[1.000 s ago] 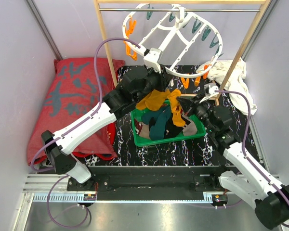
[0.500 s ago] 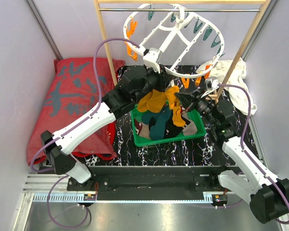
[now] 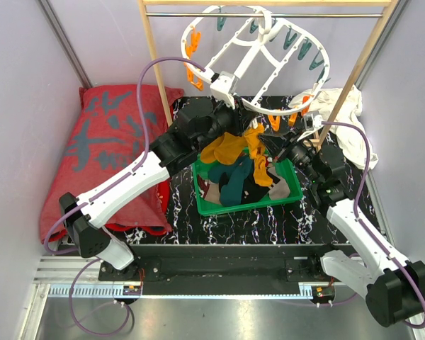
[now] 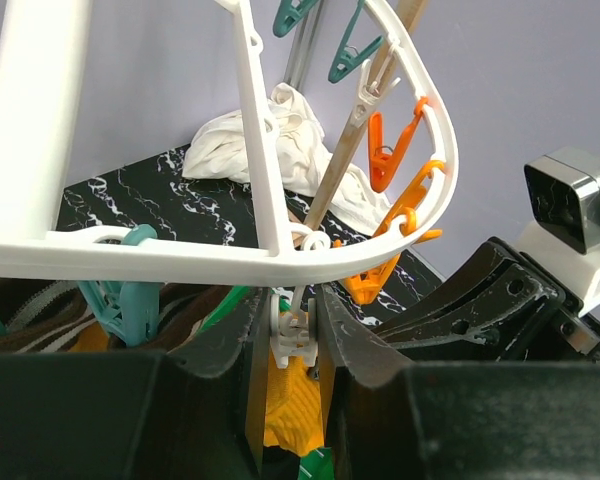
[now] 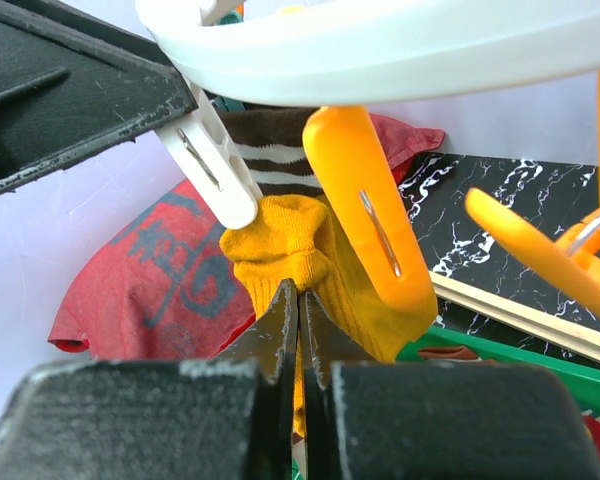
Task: Clip the socks to the hanger
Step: Clamp the sock onto the hanger.
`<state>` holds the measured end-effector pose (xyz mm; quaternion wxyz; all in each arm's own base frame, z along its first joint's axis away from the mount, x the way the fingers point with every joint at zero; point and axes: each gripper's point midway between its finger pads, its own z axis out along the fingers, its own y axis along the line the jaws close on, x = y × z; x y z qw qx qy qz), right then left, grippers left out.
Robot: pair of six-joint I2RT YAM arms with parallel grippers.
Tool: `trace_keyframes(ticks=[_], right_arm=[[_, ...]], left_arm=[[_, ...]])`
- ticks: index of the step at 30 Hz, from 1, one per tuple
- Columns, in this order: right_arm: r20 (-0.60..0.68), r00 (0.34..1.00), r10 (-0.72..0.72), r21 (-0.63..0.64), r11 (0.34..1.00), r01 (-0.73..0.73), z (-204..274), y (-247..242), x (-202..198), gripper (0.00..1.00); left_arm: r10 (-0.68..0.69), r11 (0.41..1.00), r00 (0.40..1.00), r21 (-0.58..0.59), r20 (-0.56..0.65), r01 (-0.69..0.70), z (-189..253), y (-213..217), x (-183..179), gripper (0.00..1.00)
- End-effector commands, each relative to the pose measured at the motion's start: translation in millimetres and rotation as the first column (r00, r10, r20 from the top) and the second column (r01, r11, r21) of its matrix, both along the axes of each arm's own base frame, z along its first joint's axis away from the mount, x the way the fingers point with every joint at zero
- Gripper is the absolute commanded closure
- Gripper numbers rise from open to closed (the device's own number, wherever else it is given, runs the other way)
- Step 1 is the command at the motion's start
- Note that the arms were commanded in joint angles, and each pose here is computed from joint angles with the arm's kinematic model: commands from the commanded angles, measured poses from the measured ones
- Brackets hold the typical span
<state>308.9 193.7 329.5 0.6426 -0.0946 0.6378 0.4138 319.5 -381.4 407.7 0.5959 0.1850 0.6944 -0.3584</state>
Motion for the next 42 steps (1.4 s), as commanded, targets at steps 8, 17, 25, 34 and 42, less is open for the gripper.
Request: trace_keyframes(ticks=[8,17,25,34,42], right_arm=[[0.157,0.987,0.023,0.054,0.998,-0.031,55.2,-2.0,-11.5,1.0],[0.165,0.986,0.022,0.071,0.997,-0.034,58.1,-2.1,-9.2,1.0],[0.186,0.982,0.019,0.08,0.996,-0.034,65.8,-3.5,-10.7,1.0],[0.193,0.981,-0.012,0.05,0.999,0.003,58.2,-8.7,-10.4,0.63],[0.239,0.946,-0.217,-0.072,0.968,0.24,31.1,-45.9,-4.1,0.44]], left_arm=[[-0.061,0.998,0.996,-0.032,0.059,0.063,24.0,0.2,-12.9,0.98],[-0.096,0.994,0.994,-0.045,0.047,0.098,25.4,-5.0,-17.6,0.95],[-0.097,0.994,0.994,-0.047,0.049,0.1,27.2,-4.0,-18.8,0.61],[-0.035,0.999,0.998,-0.039,0.044,0.037,25.4,1.7,-6.5,0.37],[0.013,0.999,0.999,-0.04,0.043,-0.011,26.9,9.4,3.7,0.38]])
